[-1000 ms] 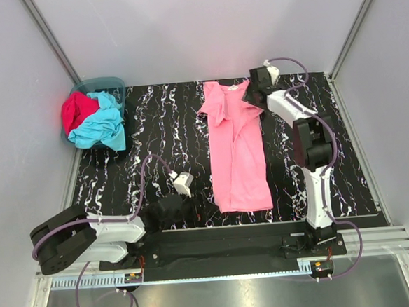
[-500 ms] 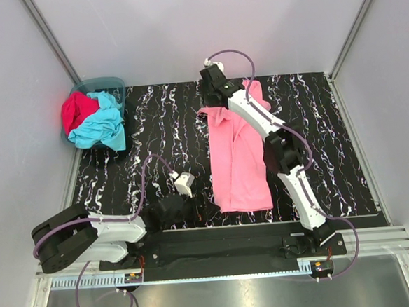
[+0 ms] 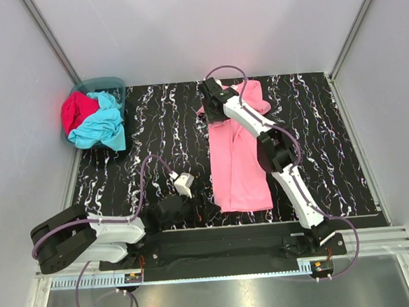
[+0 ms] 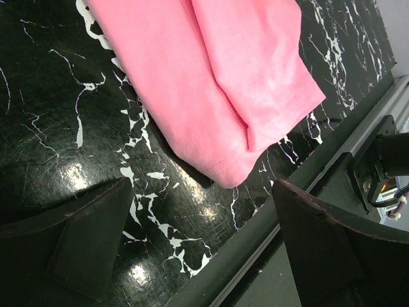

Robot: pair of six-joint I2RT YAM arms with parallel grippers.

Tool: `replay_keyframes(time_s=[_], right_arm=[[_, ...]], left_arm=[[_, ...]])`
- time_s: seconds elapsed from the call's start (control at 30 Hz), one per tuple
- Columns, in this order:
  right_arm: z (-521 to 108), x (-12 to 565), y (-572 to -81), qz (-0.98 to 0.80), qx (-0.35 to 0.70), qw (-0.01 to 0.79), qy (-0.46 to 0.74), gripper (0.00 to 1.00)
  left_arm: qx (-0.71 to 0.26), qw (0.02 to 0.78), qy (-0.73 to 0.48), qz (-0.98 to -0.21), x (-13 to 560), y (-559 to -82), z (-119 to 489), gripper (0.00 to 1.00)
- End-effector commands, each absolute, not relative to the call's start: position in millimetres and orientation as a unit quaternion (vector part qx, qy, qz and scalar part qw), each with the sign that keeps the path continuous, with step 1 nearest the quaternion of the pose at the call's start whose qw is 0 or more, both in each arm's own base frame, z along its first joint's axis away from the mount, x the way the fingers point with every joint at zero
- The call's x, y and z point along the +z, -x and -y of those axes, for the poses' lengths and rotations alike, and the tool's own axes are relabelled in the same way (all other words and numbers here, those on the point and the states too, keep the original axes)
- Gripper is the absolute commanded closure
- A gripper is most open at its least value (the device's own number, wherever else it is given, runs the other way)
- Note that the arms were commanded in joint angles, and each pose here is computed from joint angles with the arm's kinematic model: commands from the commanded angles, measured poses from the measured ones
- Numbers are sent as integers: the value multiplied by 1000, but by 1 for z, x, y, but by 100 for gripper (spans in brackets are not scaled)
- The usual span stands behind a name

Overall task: Fold and stack the t-shirts
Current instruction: Fold the tshirt

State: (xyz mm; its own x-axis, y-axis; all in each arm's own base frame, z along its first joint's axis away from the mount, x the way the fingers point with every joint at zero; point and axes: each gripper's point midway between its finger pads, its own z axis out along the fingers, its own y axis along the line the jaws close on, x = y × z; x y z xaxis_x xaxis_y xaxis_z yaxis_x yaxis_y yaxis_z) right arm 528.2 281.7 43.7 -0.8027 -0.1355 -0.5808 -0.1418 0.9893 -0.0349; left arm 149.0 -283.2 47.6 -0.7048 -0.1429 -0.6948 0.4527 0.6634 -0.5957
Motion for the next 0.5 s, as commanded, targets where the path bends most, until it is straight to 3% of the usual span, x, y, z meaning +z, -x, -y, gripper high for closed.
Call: replay_keyframes(time_s=[0.0, 0.2, 0.47], right_arm=[[-325, 86, -532, -925, 40, 360, 116, 43], [-355, 123, -531, -894, 61, 417, 150, 43], [-354, 114, -543, -879, 25, 440, 184, 43]], left_arm=[[-421, 400, -80, -810, 66, -154, 286, 3], [-423, 401, -81, -808, 66, -153, 284, 3], [-429, 403, -81, -804, 69, -149, 280, 3]])
